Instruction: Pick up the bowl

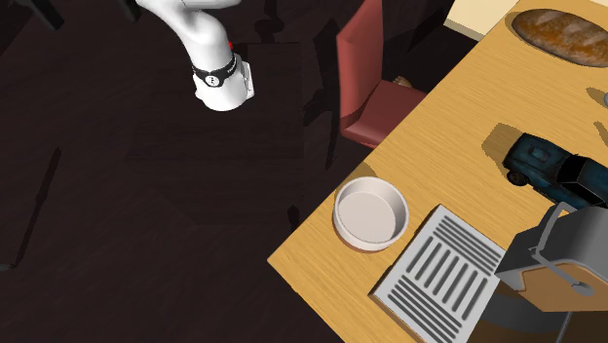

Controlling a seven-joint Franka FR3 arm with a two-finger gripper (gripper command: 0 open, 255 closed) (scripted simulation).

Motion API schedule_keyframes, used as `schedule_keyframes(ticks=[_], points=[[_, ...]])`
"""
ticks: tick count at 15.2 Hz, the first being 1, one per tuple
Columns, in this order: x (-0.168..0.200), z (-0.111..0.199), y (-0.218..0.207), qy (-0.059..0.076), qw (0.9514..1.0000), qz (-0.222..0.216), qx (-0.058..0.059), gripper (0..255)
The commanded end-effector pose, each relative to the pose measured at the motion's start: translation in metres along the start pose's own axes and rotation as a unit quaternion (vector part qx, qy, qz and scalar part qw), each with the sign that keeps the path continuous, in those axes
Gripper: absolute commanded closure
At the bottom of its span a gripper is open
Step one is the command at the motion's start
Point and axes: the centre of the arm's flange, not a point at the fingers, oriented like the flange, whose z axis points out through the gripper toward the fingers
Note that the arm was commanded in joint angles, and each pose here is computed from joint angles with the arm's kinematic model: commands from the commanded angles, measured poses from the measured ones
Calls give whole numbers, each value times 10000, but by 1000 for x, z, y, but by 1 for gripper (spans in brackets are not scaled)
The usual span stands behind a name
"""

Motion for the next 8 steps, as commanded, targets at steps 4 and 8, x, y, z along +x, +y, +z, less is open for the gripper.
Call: schedule_keyframes(ticks=[4,8], points=[[6,31,-25,-7,10000,6,-32,0],[13,73,-57,-17,10000,14,-75,0]])
